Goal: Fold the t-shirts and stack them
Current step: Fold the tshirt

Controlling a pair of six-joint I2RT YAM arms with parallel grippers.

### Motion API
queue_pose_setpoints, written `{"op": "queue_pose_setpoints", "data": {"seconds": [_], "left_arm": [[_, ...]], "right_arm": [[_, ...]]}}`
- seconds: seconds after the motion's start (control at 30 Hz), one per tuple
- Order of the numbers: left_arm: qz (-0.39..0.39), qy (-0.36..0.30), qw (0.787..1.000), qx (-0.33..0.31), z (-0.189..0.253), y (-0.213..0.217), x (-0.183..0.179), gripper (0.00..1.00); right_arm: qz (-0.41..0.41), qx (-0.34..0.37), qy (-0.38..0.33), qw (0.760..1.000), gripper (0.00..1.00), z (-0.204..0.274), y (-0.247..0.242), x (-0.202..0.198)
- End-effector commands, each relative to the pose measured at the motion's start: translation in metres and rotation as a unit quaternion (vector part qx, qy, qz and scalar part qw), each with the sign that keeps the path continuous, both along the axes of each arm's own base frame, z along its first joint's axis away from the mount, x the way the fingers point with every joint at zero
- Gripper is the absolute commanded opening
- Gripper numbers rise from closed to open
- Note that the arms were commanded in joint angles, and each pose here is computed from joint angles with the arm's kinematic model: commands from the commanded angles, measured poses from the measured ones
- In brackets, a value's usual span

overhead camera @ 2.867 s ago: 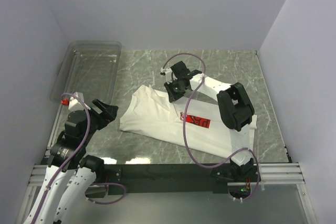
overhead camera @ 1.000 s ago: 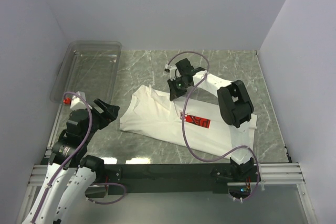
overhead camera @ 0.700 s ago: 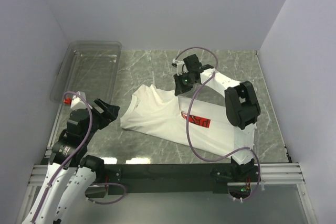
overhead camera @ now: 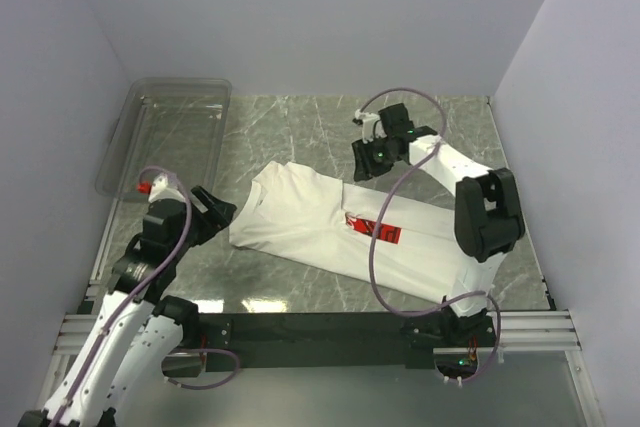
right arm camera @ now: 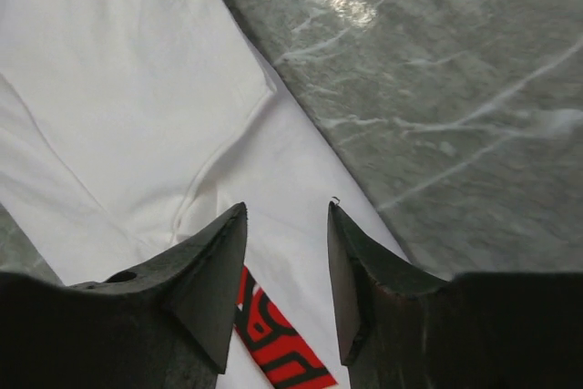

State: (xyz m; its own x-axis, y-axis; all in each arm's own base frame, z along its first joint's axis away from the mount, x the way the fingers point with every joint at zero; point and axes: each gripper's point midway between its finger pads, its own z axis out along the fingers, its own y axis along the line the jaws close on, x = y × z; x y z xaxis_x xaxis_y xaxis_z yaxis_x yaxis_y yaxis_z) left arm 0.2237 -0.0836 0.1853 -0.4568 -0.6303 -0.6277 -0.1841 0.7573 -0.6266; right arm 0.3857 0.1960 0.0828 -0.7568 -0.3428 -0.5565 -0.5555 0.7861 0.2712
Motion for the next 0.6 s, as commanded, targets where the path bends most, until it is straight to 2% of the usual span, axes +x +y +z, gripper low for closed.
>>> {"op": "queue_pose_setpoints", "data": {"seconds": [0.0, 0.17, 0.4, 0.57], "left_arm": [[-0.015, 0.029, 0.999, -0.017, -0.023, -0.013, 0.011, 0.78], [-0.018, 0.052, 0.998, -0.016, -0.054, -0.020, 0.026, 0.75], [-0.012, 0.089, 0.996, 0.009, -0.100, -0.017, 0.033, 0.66], [-0.015, 0.111, 0.994, 0.022, -0.124, -0.016, 0.031, 0.64]], "right_arm": [[0.041, 0.022, -0.048, 0.998, 0.48, 0.032, -0.022, -0.003], [0.015, 0.052, -0.045, 0.998, 0.50, 0.042, -0.068, -0.009], [-0.022, 0.046, -0.046, 0.998, 0.51, 0.039, -0.128, -0.015], [-0.025, 0.047, -0.042, 0.998, 0.51, 0.036, -0.141, -0.022]]}}
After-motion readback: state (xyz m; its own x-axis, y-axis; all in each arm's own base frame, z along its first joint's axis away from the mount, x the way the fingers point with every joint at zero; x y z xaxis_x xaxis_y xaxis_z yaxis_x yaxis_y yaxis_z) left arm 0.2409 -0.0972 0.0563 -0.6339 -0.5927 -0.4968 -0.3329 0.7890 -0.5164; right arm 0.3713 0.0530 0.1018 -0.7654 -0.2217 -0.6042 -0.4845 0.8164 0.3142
